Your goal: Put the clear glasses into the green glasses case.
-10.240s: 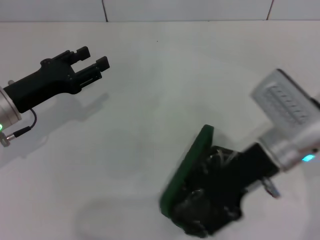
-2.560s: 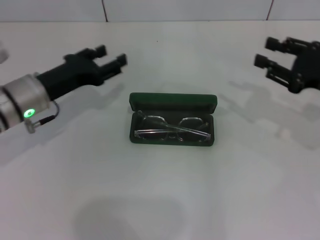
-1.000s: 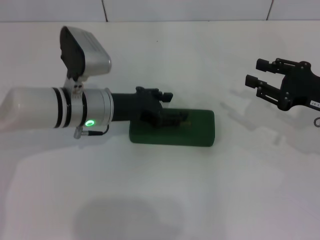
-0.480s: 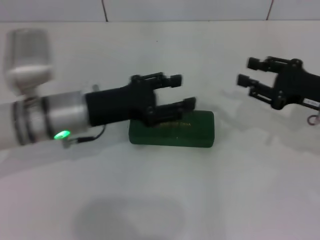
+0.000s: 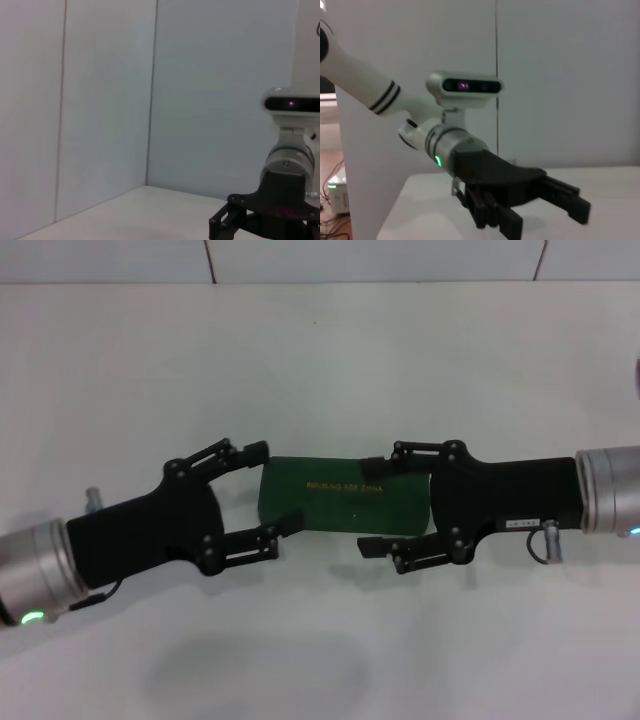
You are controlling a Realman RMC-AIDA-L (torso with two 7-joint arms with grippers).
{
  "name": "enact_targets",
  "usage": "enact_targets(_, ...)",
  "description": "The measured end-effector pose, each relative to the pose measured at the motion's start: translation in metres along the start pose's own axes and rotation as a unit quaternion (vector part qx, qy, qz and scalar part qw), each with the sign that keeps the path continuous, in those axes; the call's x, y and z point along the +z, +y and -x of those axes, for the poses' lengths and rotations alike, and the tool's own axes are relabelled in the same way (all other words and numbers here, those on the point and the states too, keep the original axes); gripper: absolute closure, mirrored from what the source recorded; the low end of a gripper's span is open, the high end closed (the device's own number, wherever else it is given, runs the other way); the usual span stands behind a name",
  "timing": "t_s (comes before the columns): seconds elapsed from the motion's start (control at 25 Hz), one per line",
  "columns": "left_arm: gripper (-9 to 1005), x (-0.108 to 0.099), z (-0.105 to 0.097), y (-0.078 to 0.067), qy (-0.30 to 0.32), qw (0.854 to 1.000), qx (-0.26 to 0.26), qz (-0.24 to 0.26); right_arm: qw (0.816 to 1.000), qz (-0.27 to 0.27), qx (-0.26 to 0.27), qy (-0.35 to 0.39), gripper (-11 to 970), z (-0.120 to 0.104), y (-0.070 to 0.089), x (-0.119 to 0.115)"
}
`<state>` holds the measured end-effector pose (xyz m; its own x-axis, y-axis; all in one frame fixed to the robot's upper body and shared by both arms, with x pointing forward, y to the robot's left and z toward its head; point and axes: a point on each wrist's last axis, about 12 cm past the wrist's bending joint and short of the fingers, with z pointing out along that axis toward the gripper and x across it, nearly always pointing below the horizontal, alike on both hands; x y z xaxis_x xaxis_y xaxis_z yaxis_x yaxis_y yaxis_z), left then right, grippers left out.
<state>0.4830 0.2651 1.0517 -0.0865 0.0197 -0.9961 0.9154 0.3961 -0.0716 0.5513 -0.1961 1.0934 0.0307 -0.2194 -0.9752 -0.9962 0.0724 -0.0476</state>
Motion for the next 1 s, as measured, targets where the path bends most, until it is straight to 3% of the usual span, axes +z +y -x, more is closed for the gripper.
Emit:
enact_targets(0.2,114,-0.008,-0.005,-0.004,-0.004,1.000,-0.004,0.014,1.000,-0.004,-0.006,0.002,173,0.001,-0.002,0.003)
enact_targets(0.28,116,-0.008,-0.005,-0.005,-0.004,1.000,-0.005,0.015,1.000,-0.006,-0.007,0.002,130,0.001,-0.003,0.003)
enact_targets(1.0,121,-0.004,-0.013,-0.008,0.005,1.000,0.009,0.026,0.999,-0.047,-0.001,-0.005,99,-0.015,0.004,0.003)
